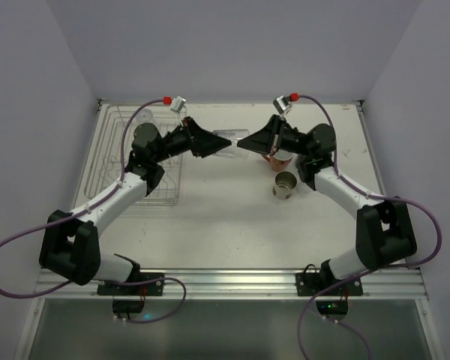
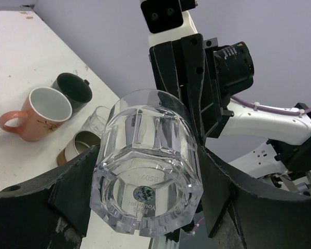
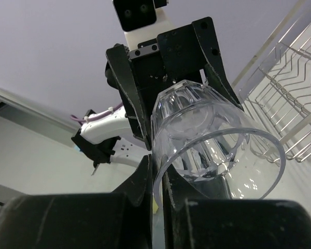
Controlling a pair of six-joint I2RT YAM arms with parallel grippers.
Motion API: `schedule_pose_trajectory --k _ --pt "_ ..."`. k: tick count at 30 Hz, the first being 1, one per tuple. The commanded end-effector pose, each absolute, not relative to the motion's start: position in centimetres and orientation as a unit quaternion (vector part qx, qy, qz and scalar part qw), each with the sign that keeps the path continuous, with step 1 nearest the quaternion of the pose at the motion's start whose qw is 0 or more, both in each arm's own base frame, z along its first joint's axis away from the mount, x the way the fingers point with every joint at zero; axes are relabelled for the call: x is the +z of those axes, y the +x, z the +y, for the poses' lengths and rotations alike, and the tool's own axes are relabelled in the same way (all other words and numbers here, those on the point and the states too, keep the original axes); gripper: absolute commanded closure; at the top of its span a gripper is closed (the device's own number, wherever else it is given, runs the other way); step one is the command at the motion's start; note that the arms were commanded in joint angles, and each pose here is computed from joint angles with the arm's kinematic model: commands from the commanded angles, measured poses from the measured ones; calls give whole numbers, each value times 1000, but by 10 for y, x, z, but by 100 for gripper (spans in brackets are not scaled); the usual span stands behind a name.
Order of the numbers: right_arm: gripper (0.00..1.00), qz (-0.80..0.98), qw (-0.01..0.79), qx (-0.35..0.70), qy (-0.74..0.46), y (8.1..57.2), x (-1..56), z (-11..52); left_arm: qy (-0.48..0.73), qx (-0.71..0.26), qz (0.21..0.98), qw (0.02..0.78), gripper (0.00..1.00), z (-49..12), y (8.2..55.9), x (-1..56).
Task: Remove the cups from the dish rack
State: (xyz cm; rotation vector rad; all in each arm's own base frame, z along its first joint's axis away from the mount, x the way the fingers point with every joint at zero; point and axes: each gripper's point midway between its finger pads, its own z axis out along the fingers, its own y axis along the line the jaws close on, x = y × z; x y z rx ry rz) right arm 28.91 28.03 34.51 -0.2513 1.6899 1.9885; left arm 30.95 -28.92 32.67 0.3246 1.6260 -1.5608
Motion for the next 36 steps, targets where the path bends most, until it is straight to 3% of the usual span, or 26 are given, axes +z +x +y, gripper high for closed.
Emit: schedule_pose_trajectory --k 1,2,4,10,14,17,23,30,36 --pt "100 621 309 714 -98 297 359 281 148 -618 644 427 75 -294 303 329" --pt "100 632 310 703 -97 300 355 282 145 -601 656 432 27 -292 308 324" --pt "100 644 308 693 -98 301 350 282 145 -580 666 446 1 -286 313 327" --pt "100 695 322 636 -94 309 334 278 108 -488 691 522 0 -227 344 347" --pt "100 785 287 543 -82 317 285 273 11 -357 737 573 0 -158 384 348" --pt "100 839 294 449 -88 325 262 270 -50 -209 784 583 0 -106 408 331" --pt "100 913 276 282 -99 331 199 274 -129 -17 835 535 0 -39 434 290" --pt "100 954 256 122 -98 339 147 261 -135 48 866 478 0 -14 460 251" --pt "100 963 254 23 -91 344 127 237 -139 45 878 455 0 -5 483 227"
